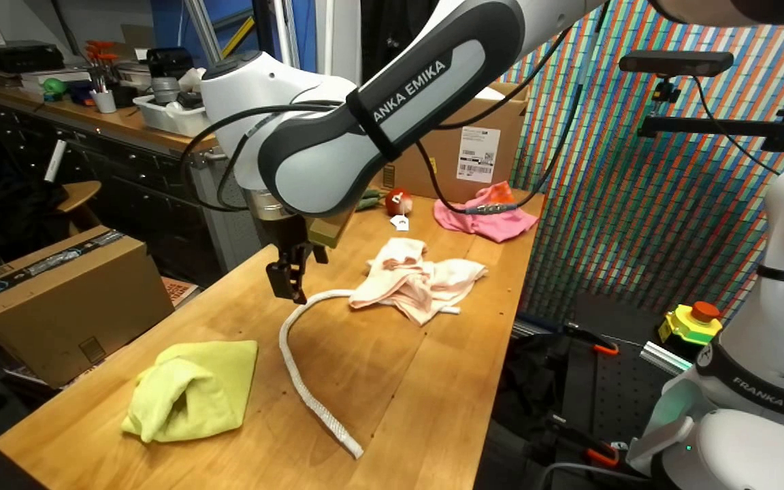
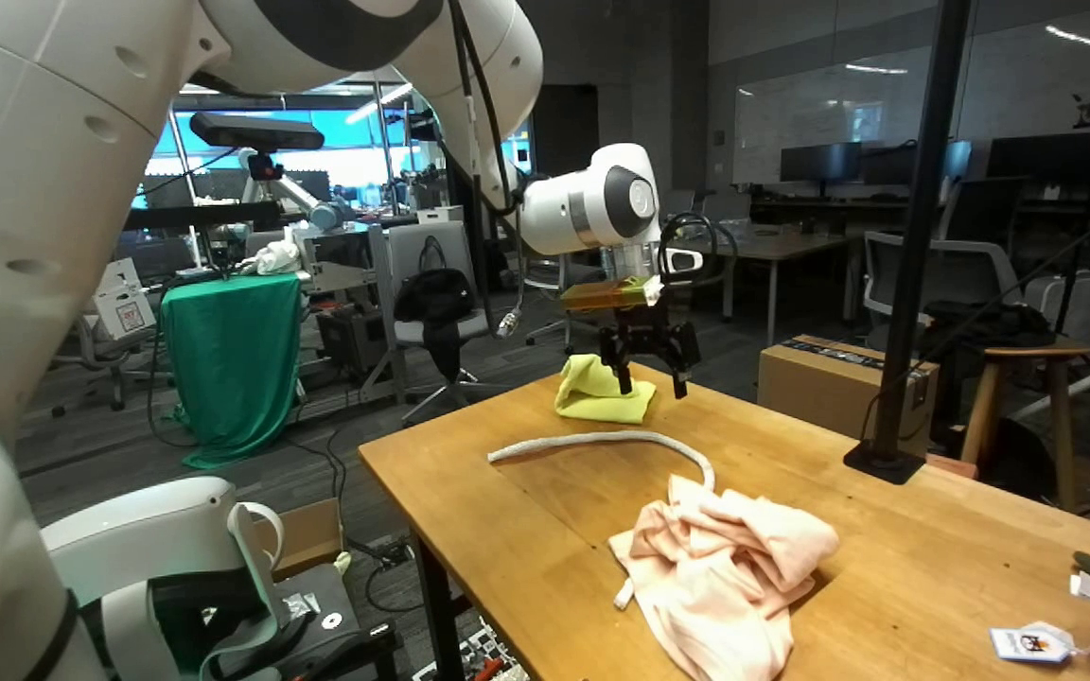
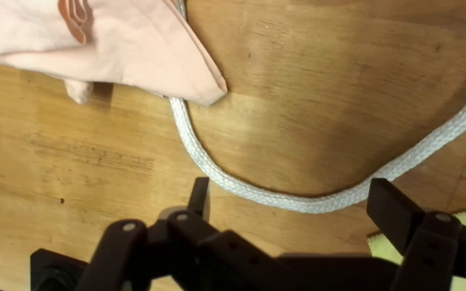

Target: Spread the clothes and the objects across on the table

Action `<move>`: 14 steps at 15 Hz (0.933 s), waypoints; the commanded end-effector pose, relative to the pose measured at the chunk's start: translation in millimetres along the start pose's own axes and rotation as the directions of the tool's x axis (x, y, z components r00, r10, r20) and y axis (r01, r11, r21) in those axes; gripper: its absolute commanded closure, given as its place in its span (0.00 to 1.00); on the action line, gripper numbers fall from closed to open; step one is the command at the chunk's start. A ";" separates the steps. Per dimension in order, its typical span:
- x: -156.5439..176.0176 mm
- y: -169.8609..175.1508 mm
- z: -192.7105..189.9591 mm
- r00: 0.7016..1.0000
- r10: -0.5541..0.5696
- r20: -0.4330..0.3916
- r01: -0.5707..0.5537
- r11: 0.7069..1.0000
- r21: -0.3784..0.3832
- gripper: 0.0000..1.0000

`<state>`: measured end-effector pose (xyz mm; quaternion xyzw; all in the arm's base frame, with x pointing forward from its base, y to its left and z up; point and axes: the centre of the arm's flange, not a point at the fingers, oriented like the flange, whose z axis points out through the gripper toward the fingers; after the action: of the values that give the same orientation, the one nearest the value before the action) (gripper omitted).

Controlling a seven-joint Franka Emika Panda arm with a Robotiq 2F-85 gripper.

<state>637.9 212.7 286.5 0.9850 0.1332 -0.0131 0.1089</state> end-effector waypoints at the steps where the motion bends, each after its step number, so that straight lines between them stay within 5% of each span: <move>1: -17.3 6.4 -3.4 0.999 0.000 0.051 0.001 1.000 -0.017 0.00; 14: -57.7 56.0 14.6 0.985 -0.090 0.144 0.085 0.996 0.039 0.00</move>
<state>612.9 157.8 273.7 0.9767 0.1619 -0.0833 0.1139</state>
